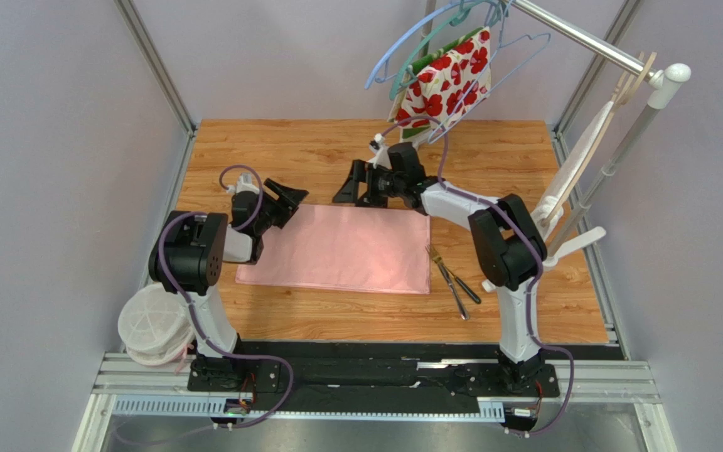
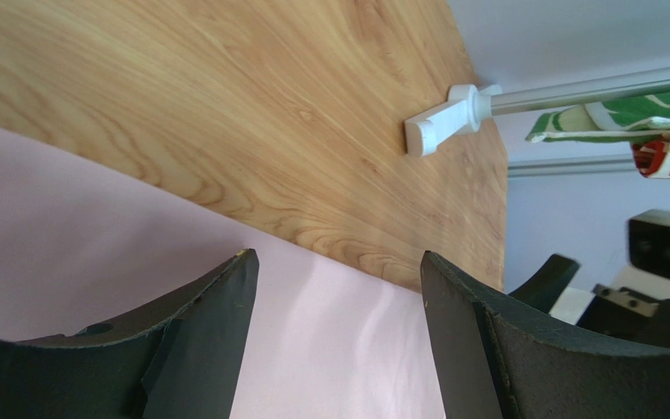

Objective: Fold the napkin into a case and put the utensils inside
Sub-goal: Smooth out the rectangle-folded napkin at the center of the board.

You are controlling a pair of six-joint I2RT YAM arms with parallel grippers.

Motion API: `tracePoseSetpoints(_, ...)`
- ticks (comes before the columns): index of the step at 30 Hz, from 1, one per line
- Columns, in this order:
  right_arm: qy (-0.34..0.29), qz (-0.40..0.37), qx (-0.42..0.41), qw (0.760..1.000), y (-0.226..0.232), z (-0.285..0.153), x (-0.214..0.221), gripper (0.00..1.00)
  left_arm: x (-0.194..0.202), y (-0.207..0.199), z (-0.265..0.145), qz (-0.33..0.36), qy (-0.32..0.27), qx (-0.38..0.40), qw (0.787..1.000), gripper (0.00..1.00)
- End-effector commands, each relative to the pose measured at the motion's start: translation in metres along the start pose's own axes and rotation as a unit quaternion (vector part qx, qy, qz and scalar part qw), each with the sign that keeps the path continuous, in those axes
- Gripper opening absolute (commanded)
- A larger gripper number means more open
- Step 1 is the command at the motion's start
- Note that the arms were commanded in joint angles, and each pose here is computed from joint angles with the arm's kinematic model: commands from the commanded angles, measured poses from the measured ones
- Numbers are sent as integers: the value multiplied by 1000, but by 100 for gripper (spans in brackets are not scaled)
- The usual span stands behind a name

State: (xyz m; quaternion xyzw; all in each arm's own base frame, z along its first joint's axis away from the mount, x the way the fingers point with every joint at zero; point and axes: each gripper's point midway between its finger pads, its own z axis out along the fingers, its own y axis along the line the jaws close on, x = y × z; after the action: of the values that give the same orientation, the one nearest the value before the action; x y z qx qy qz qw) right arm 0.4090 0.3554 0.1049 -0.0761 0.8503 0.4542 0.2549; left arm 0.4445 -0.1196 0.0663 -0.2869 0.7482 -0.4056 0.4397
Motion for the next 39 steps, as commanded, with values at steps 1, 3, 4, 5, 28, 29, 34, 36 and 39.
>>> tracePoseSetpoints(1,5,-11,-50,999,35,38,-8,97,-4,6,3,-9,-9,-18,1000,78)
tracePoseSetpoints(3,16,-9,-60,998,38,55,1,97,-5,6,2,-11,-10,-24,1000,78)
tracePoseSetpoints(4,12,-12,-66,998,44,59,-4,97,-6,6,1,-12,-12,-27,999,78)
tracePoseSetpoints(5,14,-15,-69,997,47,64,-3,97,-8,4,2,-11,-12,-28,999,78)
tracePoseSetpoints(28,12,46,-34,998,-52,49,5,96,-5,6,4,13,-37,-82,996,81)
tracePoseSetpoints(29,8,47,-36,998,-54,47,3,96,-6,6,5,13,-38,-83,996,81)
tracePoseSetpoints(34,5,50,-45,998,-60,30,1,96,-2,6,8,29,-31,-81,996,81)
tracePoseSetpoints(36,10,53,-43,998,-59,28,2,96,-1,4,10,35,-27,-76,996,81)
tracePoseSetpoints(39,23,46,-51,997,-51,33,7,96,-1,-13,10,82,-16,-42,996,79)
